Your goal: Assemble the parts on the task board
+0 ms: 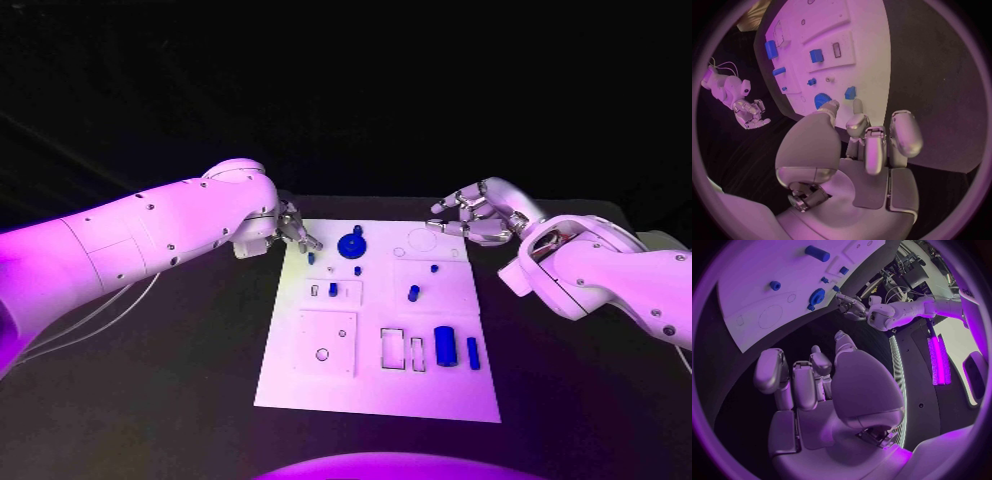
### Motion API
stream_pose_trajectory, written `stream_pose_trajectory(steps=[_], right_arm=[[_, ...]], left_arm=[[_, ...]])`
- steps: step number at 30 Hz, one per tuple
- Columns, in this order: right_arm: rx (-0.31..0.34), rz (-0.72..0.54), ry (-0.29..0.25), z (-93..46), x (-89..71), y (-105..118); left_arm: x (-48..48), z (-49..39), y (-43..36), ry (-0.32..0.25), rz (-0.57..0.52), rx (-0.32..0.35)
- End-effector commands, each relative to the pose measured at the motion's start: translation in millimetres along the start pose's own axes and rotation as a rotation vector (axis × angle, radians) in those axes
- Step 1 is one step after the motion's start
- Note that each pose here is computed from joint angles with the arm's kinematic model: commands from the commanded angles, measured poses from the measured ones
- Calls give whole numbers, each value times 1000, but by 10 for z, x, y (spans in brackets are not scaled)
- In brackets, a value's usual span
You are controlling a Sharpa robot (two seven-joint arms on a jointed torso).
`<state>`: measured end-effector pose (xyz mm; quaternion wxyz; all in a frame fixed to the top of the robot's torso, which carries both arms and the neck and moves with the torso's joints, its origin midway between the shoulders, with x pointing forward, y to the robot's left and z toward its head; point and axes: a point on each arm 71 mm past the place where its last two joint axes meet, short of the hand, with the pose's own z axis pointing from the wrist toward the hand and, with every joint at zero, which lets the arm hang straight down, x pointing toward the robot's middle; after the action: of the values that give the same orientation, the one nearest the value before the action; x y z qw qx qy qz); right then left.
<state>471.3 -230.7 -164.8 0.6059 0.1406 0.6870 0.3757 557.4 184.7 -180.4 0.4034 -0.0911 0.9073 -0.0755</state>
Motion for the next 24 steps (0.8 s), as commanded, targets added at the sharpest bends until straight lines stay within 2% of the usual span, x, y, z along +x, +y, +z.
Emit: stream_pose_trajectory(steps=[1,10,24], right_arm=[[-8,-3,10,1,12,8],[-11,-2,7,-1,10,12],[-17,-2,1,-1,6,16]], left_arm=[[23,12,-4,29,28,1],[44,32,19,43,34,-7],[77,46,1,48,31,-5]])
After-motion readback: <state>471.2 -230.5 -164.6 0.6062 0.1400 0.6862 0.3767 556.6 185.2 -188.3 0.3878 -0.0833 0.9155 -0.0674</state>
